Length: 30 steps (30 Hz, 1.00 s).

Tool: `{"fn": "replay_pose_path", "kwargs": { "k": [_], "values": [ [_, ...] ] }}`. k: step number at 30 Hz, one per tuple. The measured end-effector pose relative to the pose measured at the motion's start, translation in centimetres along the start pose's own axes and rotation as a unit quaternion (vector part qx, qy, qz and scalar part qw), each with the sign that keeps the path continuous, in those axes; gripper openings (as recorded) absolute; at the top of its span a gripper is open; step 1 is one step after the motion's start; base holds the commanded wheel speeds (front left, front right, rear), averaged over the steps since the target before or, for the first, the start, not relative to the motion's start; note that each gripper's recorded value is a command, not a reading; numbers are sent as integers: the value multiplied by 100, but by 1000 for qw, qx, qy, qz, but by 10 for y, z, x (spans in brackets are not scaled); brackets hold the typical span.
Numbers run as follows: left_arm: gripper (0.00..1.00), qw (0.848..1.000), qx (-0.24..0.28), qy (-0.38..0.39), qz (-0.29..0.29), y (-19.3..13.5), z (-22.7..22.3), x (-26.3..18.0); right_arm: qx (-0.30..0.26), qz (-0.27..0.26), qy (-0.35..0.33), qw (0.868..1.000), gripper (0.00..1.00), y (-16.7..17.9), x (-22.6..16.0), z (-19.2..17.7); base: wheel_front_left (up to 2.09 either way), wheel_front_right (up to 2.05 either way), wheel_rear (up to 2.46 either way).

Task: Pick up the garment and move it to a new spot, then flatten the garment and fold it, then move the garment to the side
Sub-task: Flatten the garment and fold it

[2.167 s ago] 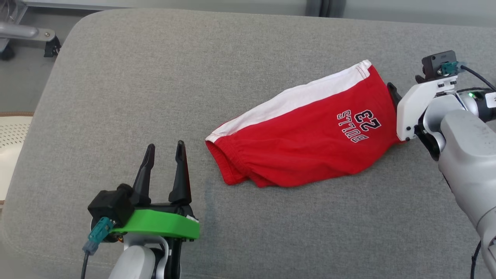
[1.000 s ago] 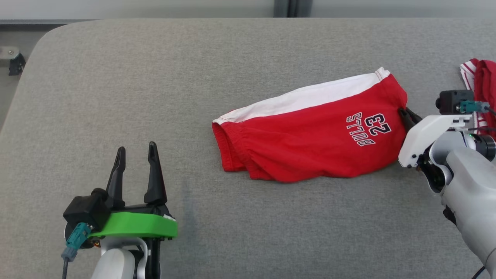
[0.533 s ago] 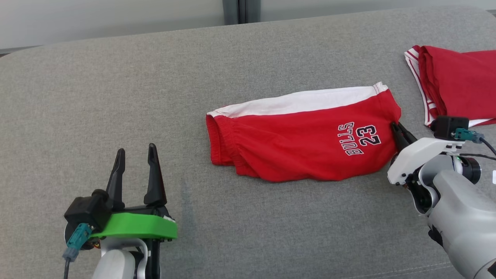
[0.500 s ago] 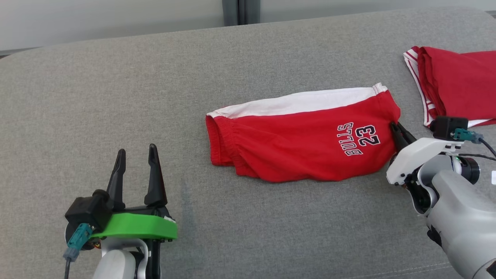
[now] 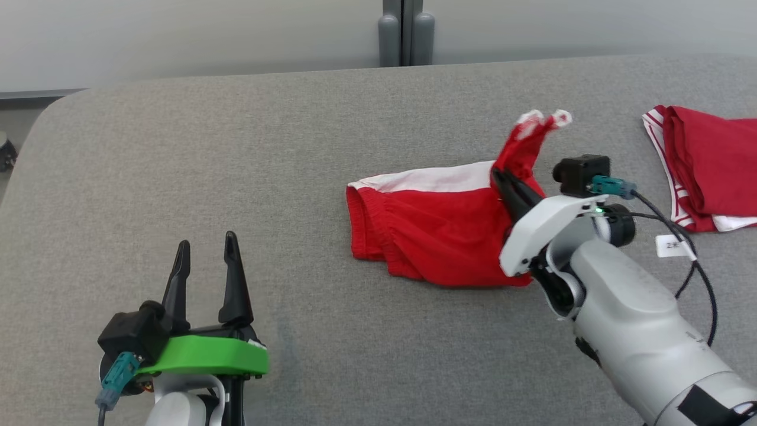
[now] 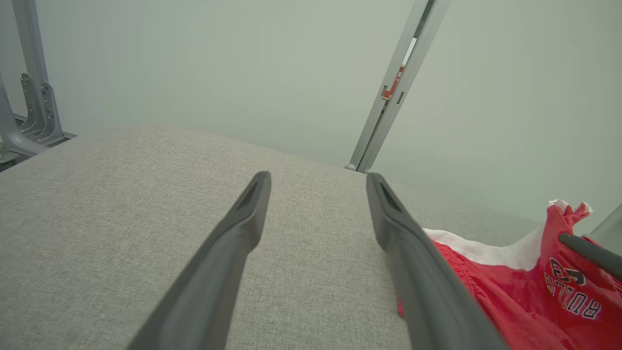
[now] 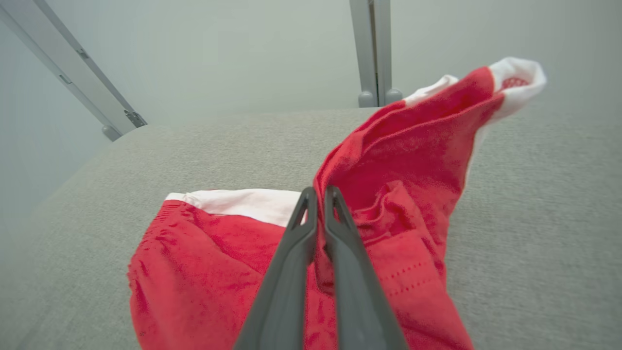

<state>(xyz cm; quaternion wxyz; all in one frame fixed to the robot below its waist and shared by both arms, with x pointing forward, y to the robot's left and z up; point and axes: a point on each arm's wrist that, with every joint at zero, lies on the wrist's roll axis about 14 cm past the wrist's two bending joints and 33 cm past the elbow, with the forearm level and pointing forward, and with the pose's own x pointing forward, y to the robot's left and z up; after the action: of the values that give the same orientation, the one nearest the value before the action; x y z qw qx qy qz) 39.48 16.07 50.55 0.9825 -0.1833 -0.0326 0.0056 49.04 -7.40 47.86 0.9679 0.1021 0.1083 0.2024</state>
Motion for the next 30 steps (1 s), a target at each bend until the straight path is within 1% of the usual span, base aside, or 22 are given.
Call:
{"fn": "replay_pose_path", "kwargs": {
  "k": [2, 5, 9, 13, 18, 19, 20, 25, 28, 30],
  "values": [
    [100, 1000, 1, -9, 9, 6, 7, -3, -1, 40, 6, 999, 0, 34, 8, 0, 0, 0, 0],
    [100, 1000, 1, -15, 21, 12, 11, -8, -10, 82, 22, 996, 0, 69, 17, -4, 0, 0, 0],
    [100, 999, 2, -21, 36, 22, 16, -15, -21, 124, 59, 990, 0, 104, 20, -23, 0, 0, 0],
    [100, 998, 2, -24, 53, 32, 19, -21, -30, 149, 88, 984, 0, 123, 20, -42, 0, 0, 0],
    [100, 997, 3, -28, 65, 40, 22, -28, -44, 161, 111, 980, 1, 132, 18, -56, 0, 0, 0],
    [100, 997, 3, -29, 66, 40, 23, -28, -47, 163, 110, 979, 45, 133, 17, -56, 0, 0, 0],
    [100, 997, 2, -28, 66, 40, 22, -29, -49, 164, 109, 979, 100, 134, 16, -56, 0, 0, 0],
    [100, 998, -2, -20, 52, 30, 16, -28, -46, 178, 69, 980, 100, 142, 10, -39, 0, 0, 0],
    [100, 999, -4, -15, 41, 23, 13, -26, -45, 180, 38, 982, 100, 140, 7, -25, 0, 0, 0],
    [100, 999, -5, -13, 34, 18, 11, -25, -43, 173, 21, 984, 100, 132, 5, -17, 0, 0, 0]
  ]
}}
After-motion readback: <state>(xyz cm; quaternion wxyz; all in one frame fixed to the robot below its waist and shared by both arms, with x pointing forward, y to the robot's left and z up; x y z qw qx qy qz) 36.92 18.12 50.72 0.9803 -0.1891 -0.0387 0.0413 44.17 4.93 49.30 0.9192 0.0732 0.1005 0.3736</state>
